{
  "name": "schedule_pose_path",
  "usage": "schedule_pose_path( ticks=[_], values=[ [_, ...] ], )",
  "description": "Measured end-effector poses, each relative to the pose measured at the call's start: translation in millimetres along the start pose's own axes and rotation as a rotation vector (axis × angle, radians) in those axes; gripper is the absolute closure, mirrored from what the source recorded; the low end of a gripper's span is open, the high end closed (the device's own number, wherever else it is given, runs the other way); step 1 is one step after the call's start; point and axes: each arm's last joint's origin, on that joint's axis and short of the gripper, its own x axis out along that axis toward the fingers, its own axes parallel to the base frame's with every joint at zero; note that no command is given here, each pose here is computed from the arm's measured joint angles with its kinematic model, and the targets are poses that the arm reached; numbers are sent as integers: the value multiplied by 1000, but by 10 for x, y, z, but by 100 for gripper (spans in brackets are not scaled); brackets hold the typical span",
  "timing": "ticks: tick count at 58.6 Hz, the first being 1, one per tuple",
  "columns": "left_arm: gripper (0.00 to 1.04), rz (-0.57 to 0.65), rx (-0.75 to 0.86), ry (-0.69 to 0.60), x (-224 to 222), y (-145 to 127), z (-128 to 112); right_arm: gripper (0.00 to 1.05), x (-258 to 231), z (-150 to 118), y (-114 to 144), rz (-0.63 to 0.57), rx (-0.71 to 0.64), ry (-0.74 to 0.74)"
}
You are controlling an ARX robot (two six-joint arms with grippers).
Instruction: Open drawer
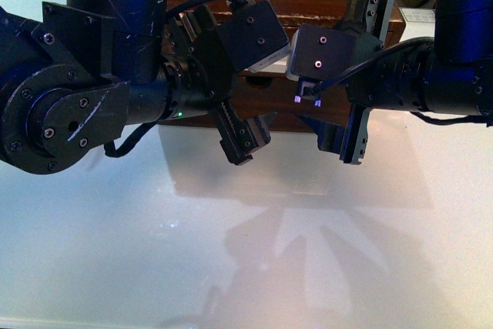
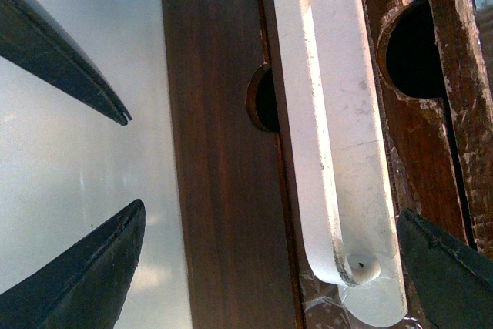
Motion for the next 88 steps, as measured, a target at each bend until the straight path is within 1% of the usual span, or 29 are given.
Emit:
schedule_pose_path(
  ticks=[24,39,61,71,88],
  values=[
    [8,-15,18,22,44,74,-43,9,41,16,-178,20,64,-61],
    [8,-22,31,30,56,88,-57,9,52,0,-144,46,74,-59],
    [8,-29,56,46,75,87,-90,9,130,-49,-8,113,65,-56],
    [8,-36,58,50,79,96,-99,9,209,-92,12,131,58,-33],
    [8,-90,107,70,88,127,-115,9,289,-120,-60,171,9,-32]
  ],
)
